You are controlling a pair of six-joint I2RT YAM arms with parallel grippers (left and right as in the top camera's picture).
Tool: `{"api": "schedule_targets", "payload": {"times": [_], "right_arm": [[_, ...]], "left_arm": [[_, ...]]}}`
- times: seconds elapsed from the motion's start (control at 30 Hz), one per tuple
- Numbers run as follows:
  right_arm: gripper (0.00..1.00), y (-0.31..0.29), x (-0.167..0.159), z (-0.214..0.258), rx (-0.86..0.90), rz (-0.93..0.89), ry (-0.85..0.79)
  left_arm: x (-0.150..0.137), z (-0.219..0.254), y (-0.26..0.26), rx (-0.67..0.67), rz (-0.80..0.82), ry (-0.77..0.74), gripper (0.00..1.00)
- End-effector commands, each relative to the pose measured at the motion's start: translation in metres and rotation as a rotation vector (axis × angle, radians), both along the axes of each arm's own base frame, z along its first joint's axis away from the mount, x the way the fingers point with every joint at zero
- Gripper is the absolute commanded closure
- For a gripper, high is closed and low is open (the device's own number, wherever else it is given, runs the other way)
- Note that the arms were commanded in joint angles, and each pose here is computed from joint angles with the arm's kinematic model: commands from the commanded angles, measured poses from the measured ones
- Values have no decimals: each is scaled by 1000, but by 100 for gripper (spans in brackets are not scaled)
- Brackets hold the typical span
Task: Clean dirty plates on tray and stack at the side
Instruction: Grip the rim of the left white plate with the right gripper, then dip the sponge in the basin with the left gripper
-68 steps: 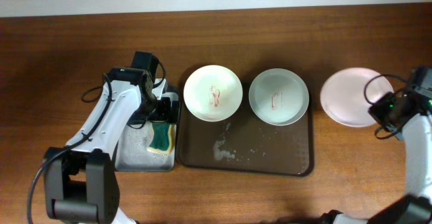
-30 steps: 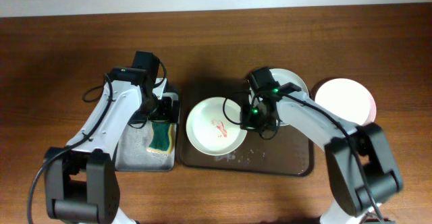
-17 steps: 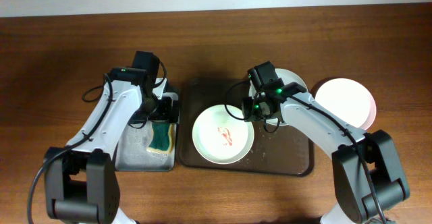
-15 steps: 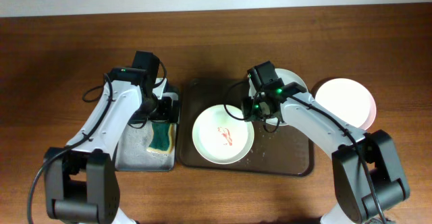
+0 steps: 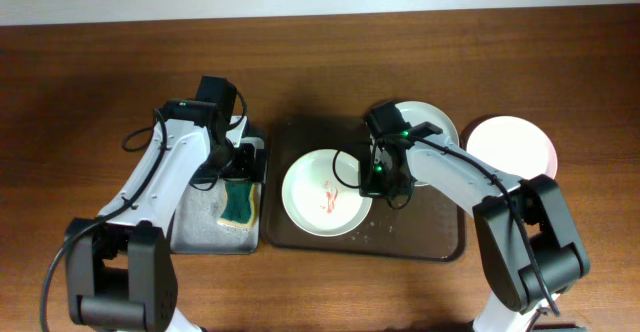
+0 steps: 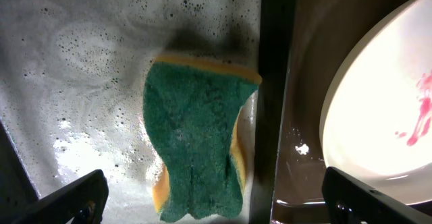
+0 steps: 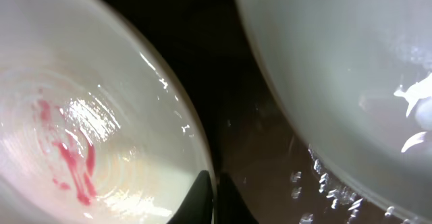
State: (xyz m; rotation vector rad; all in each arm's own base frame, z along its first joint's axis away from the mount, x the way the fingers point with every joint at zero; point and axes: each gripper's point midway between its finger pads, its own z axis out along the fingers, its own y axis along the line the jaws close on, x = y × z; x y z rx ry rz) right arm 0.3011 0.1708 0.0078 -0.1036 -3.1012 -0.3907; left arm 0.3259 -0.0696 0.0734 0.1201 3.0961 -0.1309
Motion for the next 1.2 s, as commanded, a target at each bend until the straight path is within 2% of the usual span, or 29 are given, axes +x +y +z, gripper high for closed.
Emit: {"api": "schedule_targets", "payload": {"times": [0.0, 0.03, 0.1, 0.13, 0.17, 0.33, 0.53, 0.63, 0.7, 0.83, 0.93, 1.07, 1.17], "right_arm": [[68, 13, -16, -3, 67, -95, 106], [60, 9, -7, -4, 49, -101, 69], [61, -3, 17, -7, -26, -115, -47], [71, 0, 27, -6, -16, -102, -95], [96, 1, 26, -6, -13, -101, -91], [96, 4, -5, -9, -54, -68, 12], [95, 4, -6, -9, -55, -68, 14], [95, 4, -6, -9, -55, -68, 14], [95, 4, -6, -9, -55, -68, 14], [95, 3, -7, -9, -59, -68, 20], [95, 3, -7, -9, -58, -68, 20], [95, 3, -7, -9, -58, -67, 21], [95, 3, -8, -9, -58, -67, 22]], "left_arm": [[4, 9, -3, -10, 0, -28, 1], [4, 9, -3, -10, 0, -28, 1], [4, 9, -3, -9, 0, -27, 1], [4, 9, -3, -9, 0, -26, 1], [4, 9, -3, -9, 0, -27, 0], [4, 8, -3, -8, 1, -26, 1], [-26, -37, 2, 4, 1, 44, 1], [-39, -59, 5, 10, 20, 60, 11], [-34, -55, 2, -10, 38, 45, 12], [-4, -10, 1, -18, 42, -117, 6], [-12, -4, 15, 59, 55, -112, 7], [-31, -35, 19, 64, 101, -67, 9], [-38, -60, 17, 40, 142, -81, 16]]}}
